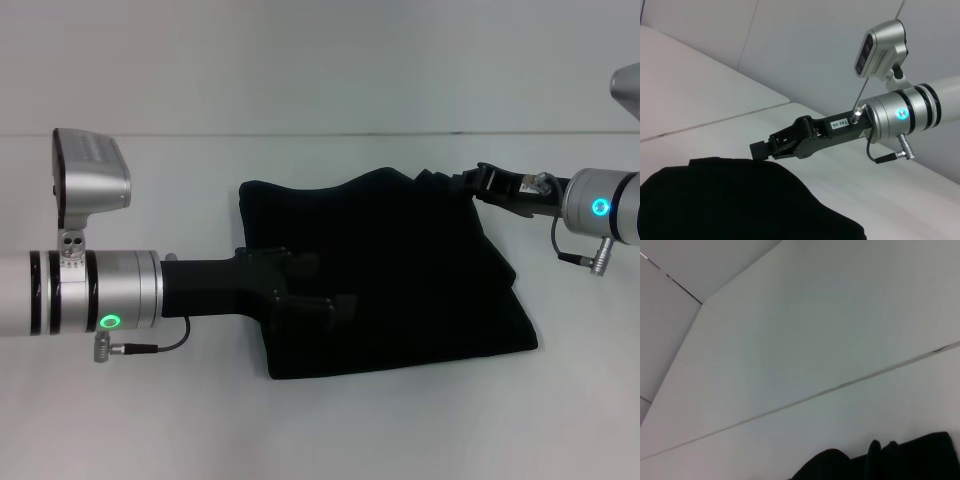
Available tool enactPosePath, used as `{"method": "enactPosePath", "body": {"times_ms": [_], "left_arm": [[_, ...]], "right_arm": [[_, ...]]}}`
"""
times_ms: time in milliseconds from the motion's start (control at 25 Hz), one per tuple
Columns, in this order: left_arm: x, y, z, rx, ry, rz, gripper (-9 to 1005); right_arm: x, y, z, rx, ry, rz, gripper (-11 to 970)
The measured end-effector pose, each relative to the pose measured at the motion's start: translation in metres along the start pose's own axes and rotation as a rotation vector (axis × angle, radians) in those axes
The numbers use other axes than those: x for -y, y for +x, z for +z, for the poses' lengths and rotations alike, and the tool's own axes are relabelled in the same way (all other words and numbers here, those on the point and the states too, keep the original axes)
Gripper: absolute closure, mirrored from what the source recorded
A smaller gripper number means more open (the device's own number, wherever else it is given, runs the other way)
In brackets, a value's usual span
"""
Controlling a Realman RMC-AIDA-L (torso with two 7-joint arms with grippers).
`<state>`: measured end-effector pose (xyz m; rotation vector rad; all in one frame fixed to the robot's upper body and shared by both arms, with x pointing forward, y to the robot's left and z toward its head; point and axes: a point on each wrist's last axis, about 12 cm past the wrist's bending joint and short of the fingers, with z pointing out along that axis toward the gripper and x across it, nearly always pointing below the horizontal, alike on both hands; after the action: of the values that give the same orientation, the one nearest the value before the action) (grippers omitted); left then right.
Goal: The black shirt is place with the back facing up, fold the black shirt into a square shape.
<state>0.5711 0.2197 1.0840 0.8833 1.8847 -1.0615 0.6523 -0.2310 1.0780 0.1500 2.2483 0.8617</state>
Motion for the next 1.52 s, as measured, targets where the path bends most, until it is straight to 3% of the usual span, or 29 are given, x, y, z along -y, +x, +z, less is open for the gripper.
{"method": "enactPosePath", "body": {"times_ms": [200,640,1520], "left_arm": [[0.000,0.000,0.000,0.000,0.001,-0.020,127],[-0.001,-0.003,0.001,-0.001,-0.001,-0.031,131],[-0.006,-0.007,-0.002,0.005,-0.035,-0.022,137]], "right_arm": [[0.003,-0.003,-0.002,-0.009,0.012,0.027,847],[0.000,-0.007,-0.002,-0.044,0.025,0.040,731],[-0.014,-0.008,0.011,-0.040,0.034,0.032,734]]}}
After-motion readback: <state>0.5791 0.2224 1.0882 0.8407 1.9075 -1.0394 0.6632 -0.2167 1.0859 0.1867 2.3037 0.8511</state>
